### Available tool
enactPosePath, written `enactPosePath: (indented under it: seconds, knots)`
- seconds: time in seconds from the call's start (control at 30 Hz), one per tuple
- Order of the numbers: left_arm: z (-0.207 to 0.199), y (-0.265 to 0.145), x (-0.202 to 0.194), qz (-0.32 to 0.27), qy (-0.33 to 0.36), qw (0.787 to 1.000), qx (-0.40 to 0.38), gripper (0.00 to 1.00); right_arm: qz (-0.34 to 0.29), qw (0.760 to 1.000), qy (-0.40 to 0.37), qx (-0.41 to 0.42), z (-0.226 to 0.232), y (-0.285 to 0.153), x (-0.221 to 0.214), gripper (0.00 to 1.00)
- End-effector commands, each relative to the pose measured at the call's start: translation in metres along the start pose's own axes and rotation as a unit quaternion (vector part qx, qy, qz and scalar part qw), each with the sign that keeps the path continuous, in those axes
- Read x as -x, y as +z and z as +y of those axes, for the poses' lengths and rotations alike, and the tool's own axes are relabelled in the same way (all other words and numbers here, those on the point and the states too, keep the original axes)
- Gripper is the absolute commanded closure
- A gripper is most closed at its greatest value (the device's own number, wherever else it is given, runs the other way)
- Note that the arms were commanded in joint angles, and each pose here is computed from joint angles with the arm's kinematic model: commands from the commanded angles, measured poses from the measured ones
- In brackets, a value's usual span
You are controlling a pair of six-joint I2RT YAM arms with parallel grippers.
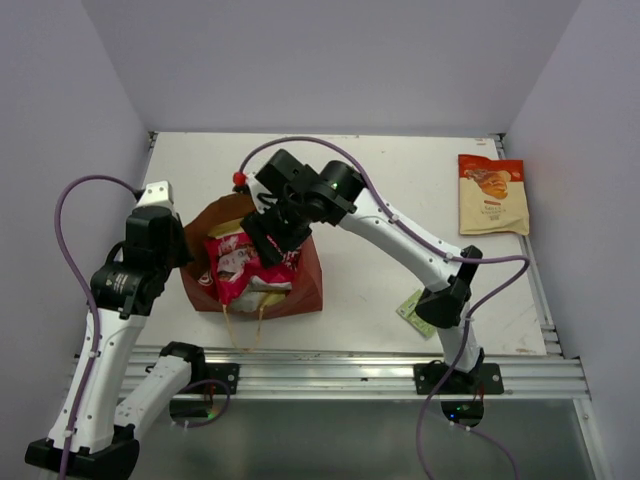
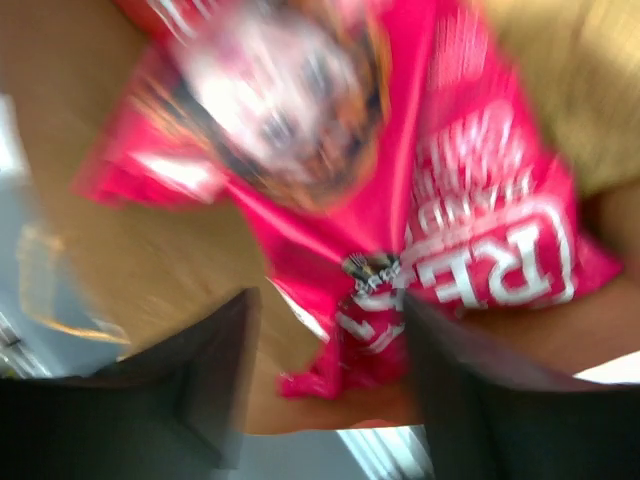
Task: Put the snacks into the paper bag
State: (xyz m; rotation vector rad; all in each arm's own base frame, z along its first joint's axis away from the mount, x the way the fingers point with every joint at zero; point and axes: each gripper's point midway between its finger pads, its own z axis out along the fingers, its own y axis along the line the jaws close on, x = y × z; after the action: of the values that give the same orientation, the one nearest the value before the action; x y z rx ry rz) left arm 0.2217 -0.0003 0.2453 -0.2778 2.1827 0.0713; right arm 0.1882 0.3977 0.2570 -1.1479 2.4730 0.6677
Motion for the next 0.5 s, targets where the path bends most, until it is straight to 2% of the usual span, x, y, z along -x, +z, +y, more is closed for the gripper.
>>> enactPosePath:
  seconds: [0.0,0.1,0.2,0.27,0.3,0.33,0.37,0.43,0.47]
  knots:
    - [-0.005,-0.003,0.028,-0.055,-0.006,0.998,-0.009,1.0,-0.127,0.991,-0.008,0.043,0.027,-0.043,0.061,0.27]
    - [-0.004,-0.003,0.029,-0.056,-0.006,0.998,-0.007,1.0,-0.218,0.975,-0.013,0.03,0.03,-0.085,0.092,0.16]
    - [-0.003,-0.004,0.028,-0.056,-0.007,0.998,-0.004,1.0,-0.273,0.959,0.021,-0.067,-0.017,-0.119,0.097,0.08]
    - [-0.003,-0.003,0.028,-0.055,-0.007,0.998,-0.005,1.0,-0.296,0.939,0.088,-0.152,-0.087,-0.148,0.09,0.07]
    - [-0.003,-0.003,0.028,-0.056,-0.008,0.998,-0.005,1.0,-0.272,0.935,0.125,-0.19,-0.122,-0.136,0.074,0.07]
    - [-0.003,-0.003,0.027,-0.055,-0.007,0.998,-0.005,1.0,-0.272,0.913,0.171,-0.253,-0.179,-0.148,0.061,0.08]
    - [-0.003,-0.003,0.027,-0.054,-0.007,0.998,-0.004,1.0,-0.234,0.896,0.198,-0.322,-0.223,-0.136,0.032,0.07]
    - [-0.004,-0.002,0.026,-0.053,-0.007,0.999,-0.006,1.0,-0.236,0.852,0.237,-0.403,-0.294,-0.158,0.006,0.07]
    - [-0.004,-0.001,0.026,-0.052,-0.006,0.999,-0.007,1.0,-0.221,0.839,0.253,-0.428,-0.318,-0.156,-0.008,0.07]
